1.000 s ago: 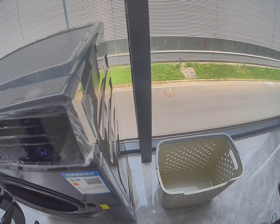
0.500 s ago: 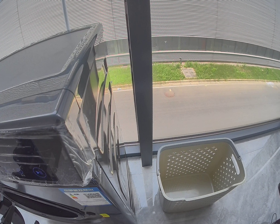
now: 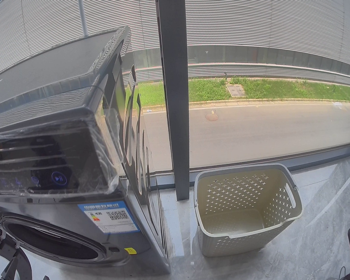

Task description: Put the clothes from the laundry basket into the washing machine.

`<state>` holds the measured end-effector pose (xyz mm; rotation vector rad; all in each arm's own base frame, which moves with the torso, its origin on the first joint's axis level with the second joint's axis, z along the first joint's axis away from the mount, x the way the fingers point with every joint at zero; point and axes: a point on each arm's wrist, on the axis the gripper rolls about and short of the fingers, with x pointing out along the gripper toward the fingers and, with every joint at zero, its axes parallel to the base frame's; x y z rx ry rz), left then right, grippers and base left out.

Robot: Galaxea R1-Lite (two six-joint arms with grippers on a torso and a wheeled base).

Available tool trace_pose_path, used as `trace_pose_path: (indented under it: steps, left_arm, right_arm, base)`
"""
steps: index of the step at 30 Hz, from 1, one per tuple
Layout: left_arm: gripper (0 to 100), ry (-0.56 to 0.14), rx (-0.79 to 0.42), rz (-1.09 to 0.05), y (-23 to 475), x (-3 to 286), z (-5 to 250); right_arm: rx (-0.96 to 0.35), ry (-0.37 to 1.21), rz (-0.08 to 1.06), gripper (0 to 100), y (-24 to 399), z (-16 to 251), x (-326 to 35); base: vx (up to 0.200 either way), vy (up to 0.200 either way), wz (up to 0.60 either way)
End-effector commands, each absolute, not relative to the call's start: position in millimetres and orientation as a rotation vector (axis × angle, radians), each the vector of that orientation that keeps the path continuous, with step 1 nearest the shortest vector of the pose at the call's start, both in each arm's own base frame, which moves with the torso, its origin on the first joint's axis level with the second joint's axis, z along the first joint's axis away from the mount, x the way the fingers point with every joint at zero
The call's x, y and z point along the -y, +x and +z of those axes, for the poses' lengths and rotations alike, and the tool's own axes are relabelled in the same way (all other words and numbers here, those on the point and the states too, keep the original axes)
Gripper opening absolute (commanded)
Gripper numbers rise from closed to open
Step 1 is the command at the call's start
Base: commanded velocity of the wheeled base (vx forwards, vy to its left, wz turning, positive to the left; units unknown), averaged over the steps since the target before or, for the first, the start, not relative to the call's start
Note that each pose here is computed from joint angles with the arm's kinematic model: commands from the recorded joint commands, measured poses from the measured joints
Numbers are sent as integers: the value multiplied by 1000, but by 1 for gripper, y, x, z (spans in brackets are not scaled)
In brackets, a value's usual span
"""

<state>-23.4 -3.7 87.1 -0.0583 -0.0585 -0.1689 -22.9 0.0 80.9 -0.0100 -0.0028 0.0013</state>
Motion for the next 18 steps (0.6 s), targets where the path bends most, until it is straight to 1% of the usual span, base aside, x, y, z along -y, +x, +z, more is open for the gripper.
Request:
trace_pose_path:
  steps: [1,18]
  left_arm:
    - [100,-59,59,-169,-23,4,82]
    - [100,-59,59,-169,-23,4,82]
  right_arm:
    - [-2,-11,2,100,-23,76,0]
    - [-2,-11,2,100,-23,76,0]
  base:
    - [-200,0,0]
    - [-200,0,0]
